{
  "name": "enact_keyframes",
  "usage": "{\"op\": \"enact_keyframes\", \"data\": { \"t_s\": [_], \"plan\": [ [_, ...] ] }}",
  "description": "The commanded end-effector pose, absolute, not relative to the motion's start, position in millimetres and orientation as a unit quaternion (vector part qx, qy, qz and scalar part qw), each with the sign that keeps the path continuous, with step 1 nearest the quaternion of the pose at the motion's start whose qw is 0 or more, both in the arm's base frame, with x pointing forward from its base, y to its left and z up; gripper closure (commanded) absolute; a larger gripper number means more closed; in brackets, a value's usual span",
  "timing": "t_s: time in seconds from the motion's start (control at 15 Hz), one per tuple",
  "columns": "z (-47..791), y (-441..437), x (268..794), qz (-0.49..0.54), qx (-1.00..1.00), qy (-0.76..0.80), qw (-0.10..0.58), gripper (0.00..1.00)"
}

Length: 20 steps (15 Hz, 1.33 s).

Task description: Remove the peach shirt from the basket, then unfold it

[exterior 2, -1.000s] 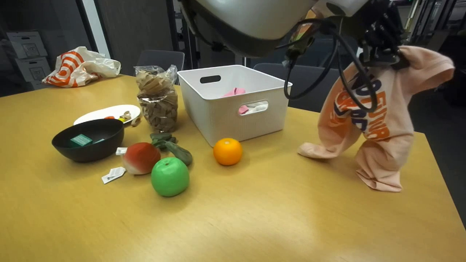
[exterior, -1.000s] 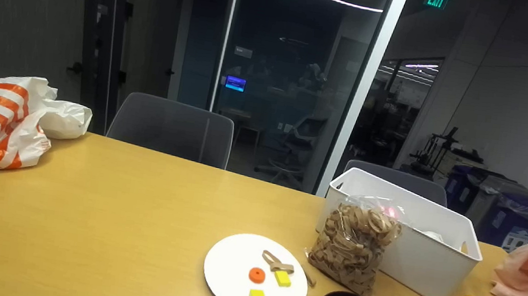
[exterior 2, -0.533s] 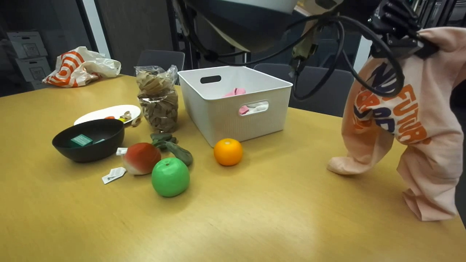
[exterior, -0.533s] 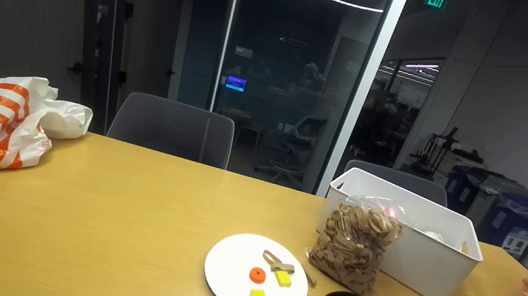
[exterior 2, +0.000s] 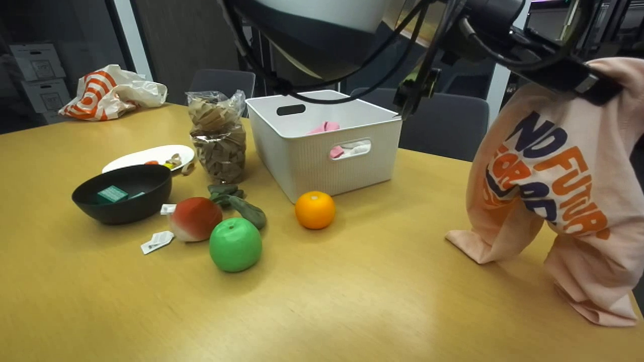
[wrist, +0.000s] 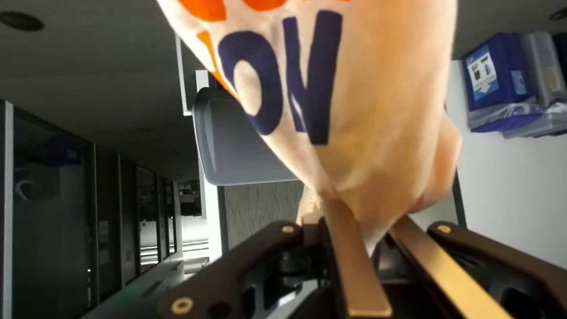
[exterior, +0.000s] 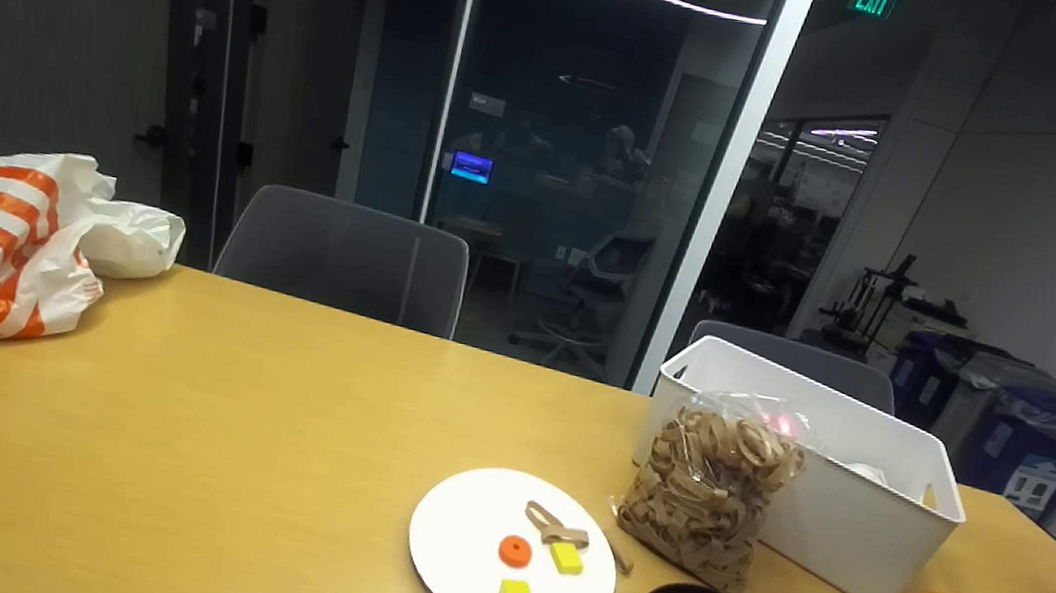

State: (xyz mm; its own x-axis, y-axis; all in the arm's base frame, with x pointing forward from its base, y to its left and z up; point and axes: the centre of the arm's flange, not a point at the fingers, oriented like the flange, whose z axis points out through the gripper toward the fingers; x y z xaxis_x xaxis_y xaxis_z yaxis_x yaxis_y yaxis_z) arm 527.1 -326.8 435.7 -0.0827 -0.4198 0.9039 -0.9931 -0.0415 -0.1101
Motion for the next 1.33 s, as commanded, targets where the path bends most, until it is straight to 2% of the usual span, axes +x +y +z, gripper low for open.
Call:
{"op": "enact_keyframes", "data": {
  "t_s": [0.0, 0.27, 0.53, 0.73, 0.87, 1.27],
  "plan": [
    [463.9, -334.3, 509.7, 0.362, 0.648, -0.558, 0.37, 0.89],
    [446.7, -336.8, 498.6, 0.29, 0.708, -0.5, 0.404, 0.89],
    [409.1, -327.5, 518.1, 0.228, 0.763, -0.429, 0.426, 0.89],
    [378.5, -302.7, 540.7, 0.27, 0.781, -0.404, 0.393, 0.88],
    [357.4, -290.7, 551.8, 0.323, 0.785, -0.399, 0.347, 0.88],
    [323.1, -284.8, 554.5, 0.433, 0.79, -0.354, 0.251, 0.89]
  ]
}}
